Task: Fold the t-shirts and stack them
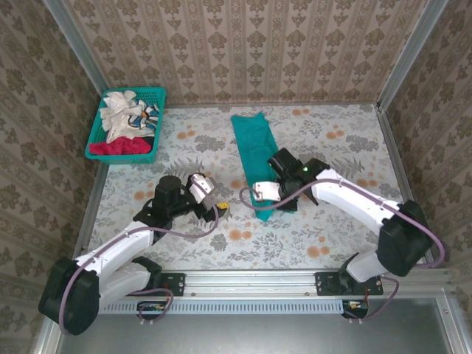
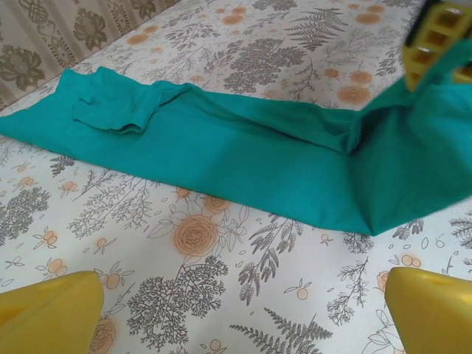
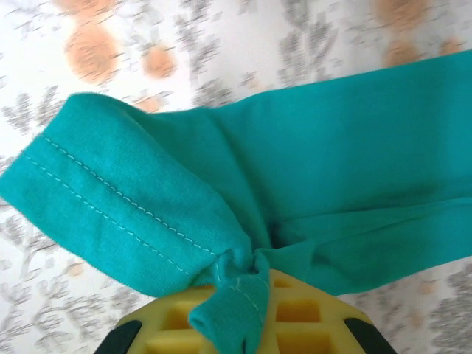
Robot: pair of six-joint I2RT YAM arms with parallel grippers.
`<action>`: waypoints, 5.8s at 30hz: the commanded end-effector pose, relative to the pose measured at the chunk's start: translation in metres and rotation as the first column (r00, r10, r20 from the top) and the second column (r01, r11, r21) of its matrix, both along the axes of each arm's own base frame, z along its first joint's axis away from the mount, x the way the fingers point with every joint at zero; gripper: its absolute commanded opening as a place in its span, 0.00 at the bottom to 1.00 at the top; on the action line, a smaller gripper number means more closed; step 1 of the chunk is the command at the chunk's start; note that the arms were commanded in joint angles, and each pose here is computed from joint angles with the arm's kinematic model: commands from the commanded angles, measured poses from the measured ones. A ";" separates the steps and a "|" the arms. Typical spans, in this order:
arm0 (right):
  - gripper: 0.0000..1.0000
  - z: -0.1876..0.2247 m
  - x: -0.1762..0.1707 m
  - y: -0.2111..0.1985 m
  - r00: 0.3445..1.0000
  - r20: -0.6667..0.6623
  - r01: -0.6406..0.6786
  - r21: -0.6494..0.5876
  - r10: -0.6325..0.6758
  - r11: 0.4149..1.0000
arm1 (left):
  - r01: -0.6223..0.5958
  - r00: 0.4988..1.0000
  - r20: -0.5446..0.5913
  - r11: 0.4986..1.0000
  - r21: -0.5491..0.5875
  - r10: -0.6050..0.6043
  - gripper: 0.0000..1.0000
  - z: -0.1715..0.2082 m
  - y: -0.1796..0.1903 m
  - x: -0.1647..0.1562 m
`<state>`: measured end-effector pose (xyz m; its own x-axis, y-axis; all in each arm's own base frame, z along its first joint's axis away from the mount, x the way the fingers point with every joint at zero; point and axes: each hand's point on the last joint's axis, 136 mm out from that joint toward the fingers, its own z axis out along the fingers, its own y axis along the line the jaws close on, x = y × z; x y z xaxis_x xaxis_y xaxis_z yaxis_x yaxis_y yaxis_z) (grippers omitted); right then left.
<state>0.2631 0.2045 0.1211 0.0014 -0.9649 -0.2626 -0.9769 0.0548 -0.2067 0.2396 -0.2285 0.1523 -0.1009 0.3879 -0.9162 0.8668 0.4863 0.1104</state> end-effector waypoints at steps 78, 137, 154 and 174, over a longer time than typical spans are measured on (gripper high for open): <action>0.87 0.003 0.245 0.013 0.903 0.350 0.180 0.220 -0.250 0.959 | 0.032 0.997 0.067 0.999 0.040 -0.034 1.00 0.009 -0.010 0.001; 0.22 -0.083 0.189 -0.028 0.041 -0.716 0.989 0.128 -0.697 -0.074 | -0.655 0.332 -0.790 0.729 0.200 0.515 0.36 -0.124 -0.118 0.178; 0.23 -0.116 0.035 -0.014 -0.103 -0.674 0.991 -0.008 -0.731 -0.133 | -0.524 0.254 -0.817 0.784 0.334 0.518 0.40 -0.152 -0.076 0.056; 0.86 0.010 0.006 0.044 0.902 0.041 0.372 0.434 -0.430 0.821 | -0.678 0.454 -0.695 0.722 0.137 0.558 0.92 -0.037 0.021 0.069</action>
